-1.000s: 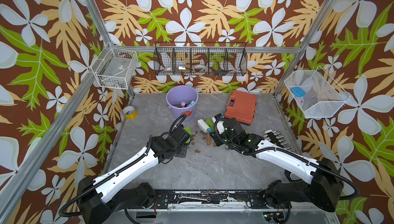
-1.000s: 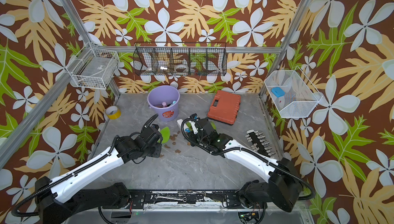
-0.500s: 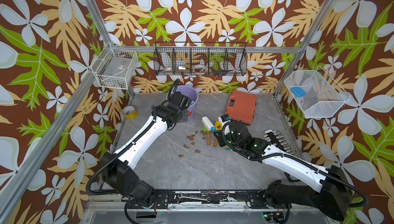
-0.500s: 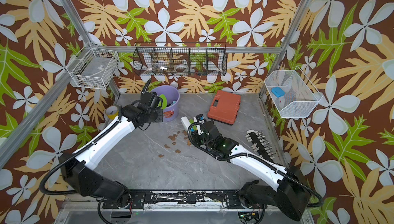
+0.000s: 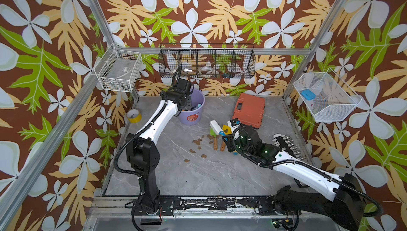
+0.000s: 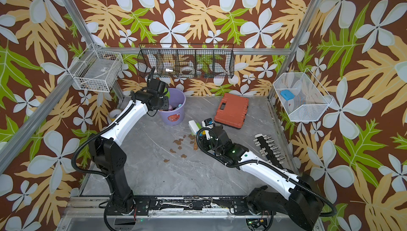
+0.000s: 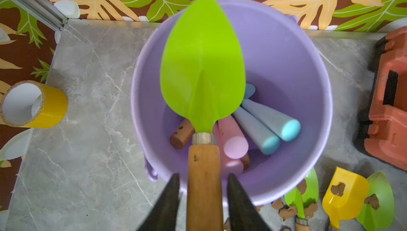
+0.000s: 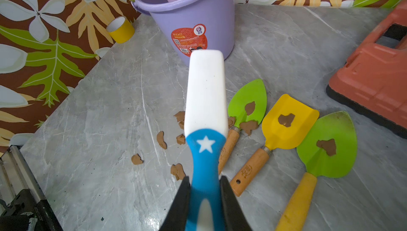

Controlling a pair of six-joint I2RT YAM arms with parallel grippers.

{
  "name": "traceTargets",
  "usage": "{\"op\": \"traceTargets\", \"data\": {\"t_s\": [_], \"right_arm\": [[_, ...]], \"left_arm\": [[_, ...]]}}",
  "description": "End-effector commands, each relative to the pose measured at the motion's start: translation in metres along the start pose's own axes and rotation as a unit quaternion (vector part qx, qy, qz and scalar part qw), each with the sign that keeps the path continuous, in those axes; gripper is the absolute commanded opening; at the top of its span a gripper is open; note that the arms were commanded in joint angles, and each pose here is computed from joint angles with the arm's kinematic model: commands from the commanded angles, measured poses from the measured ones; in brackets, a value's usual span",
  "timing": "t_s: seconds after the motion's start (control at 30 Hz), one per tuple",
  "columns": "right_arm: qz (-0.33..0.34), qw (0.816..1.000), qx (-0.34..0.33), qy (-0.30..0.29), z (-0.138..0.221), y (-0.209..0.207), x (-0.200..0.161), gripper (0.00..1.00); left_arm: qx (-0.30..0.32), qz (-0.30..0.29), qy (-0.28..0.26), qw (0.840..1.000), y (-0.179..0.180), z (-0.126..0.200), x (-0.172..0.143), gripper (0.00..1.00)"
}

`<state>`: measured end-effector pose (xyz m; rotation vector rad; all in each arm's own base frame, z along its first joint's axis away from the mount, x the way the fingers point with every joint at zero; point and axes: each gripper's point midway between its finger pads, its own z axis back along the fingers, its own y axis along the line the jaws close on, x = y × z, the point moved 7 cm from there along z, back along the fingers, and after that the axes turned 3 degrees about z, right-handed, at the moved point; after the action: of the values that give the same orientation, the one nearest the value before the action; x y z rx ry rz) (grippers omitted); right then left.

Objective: Brush the soil off the hand trowel and place it into the bucket
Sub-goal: Place the hand trowel in the bucket.

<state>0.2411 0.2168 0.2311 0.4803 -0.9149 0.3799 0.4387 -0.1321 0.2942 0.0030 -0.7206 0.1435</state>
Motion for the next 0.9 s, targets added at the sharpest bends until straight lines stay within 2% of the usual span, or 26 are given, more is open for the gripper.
{"op": "traceTargets", "data": {"t_s": [0.0,0.1,0.23,0.33,0.43,0.53,0.63,0.67,0.87], "right_arm": [[0.001,1.000,0.004,-0.023,0.002,0.002,0.007,0.00],[0.000,1.000,0.001,-0.024,0.003,0.001,0.007,0.00],[0.000,1.000,-0.015,-0.021,0.007,-0.003,0.007,0.00],[-0.003,0.999,-0.035,-0.018,0.011,-0.009,0.006,0.00],[-0.016,0.998,-0.067,-0.005,0.012,-0.022,0.000,0.00],[-0.037,0.996,-0.084,0.008,0.013,-0.037,-0.010,0.00],[-0.056,0.994,-0.097,0.011,0.016,-0.048,-0.017,0.00],[-0.056,0.994,-0.096,0.008,0.018,-0.048,-0.017,0.00],[-0.062,0.994,-0.094,0.001,0.018,-0.047,-0.015,0.00]], "left_arm": [[0.002,-0.008,0.005,1.000,-0.001,0.000,0.005,0.52],[0.005,-0.006,0.003,1.000,0.000,0.004,0.007,0.51],[-0.014,0.019,-0.027,0.999,0.003,0.030,-0.001,0.45],[-0.028,0.018,-0.076,0.997,-0.005,0.060,-0.028,0.44],[-0.064,0.022,-0.081,0.994,-0.021,0.076,-0.072,0.44],[-0.124,0.029,-0.086,0.988,-0.043,0.089,-0.116,0.44],[-0.235,0.046,-0.035,0.970,-0.069,0.087,-0.159,0.44],[-0.249,0.056,-0.018,0.967,-0.073,0.084,-0.170,0.45],[-0.241,0.013,0.016,0.970,-0.112,0.056,-0.199,0.50]]}}
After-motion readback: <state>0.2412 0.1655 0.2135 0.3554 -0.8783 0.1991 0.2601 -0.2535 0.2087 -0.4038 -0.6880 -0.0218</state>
